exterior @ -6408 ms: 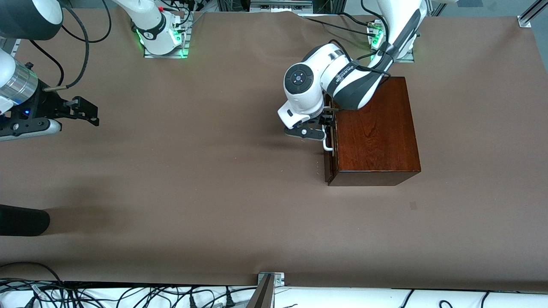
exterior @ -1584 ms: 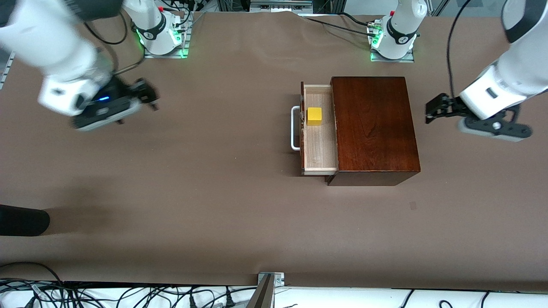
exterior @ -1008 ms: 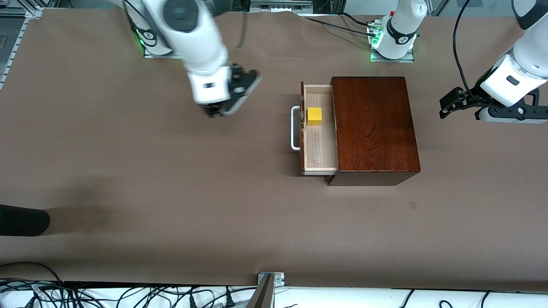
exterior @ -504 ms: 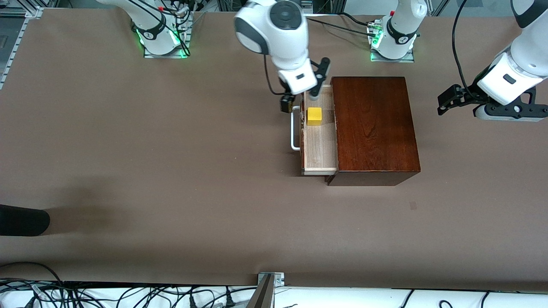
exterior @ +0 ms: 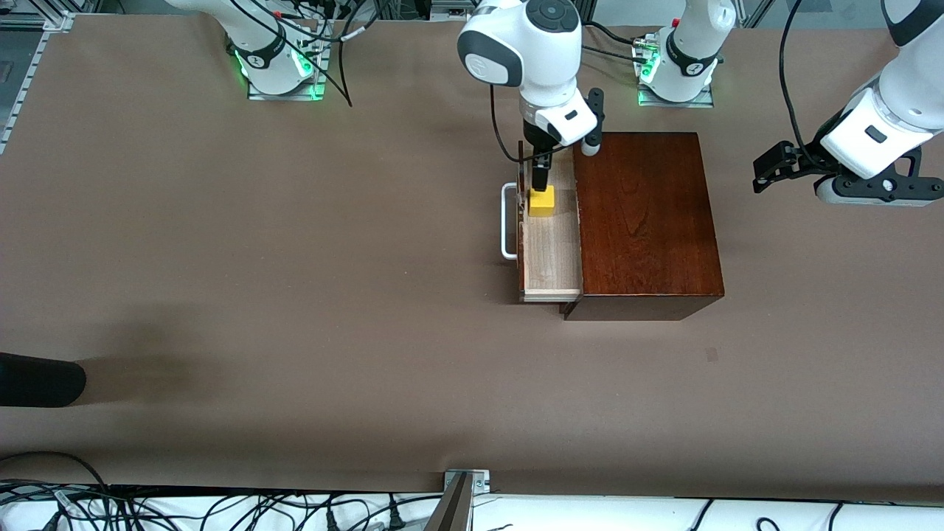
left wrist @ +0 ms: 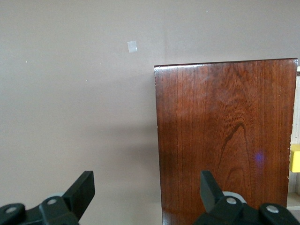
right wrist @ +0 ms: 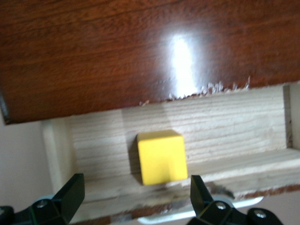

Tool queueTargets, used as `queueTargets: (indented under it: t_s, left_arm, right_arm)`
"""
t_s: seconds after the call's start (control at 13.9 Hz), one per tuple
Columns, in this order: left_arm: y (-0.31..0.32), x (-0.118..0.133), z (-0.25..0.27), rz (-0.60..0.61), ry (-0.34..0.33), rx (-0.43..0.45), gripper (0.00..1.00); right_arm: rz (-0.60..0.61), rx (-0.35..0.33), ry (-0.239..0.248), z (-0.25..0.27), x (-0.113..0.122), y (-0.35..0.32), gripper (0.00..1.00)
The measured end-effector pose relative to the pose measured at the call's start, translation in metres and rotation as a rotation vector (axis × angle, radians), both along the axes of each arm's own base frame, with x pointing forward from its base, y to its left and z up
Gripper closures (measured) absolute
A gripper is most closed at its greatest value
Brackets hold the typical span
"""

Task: Open drawer, take yellow block, close drawer
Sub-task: 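Move the right gripper over the yellow cube in the drawer, then lower the right gripper and close it on the yellow cube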

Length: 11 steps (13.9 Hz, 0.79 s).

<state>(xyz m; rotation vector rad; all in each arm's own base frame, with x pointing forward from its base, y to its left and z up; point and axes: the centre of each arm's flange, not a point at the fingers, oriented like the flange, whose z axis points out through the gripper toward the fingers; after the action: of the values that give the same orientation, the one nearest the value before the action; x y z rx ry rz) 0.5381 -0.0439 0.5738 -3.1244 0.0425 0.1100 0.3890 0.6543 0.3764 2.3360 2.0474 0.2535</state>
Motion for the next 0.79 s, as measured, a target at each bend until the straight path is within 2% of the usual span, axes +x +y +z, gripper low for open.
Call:
queueTargets:
  t_s: [0.43, 0.79]
  left_arm:
    - [0.001, 0.000, 0.000, 0.001, 0.001, 0.000, 0.00]
    - [0.001, 0.000, 0.000, 0.001, 0.001, 0.000, 0.00]
  right_arm:
    - [0.058, -0.050, -0.026, -0.032, 0.010, 0.003, 0.00]
    - [0.059, -0.047, -0.042, -0.038, 0.018, 0.001, 0.00]
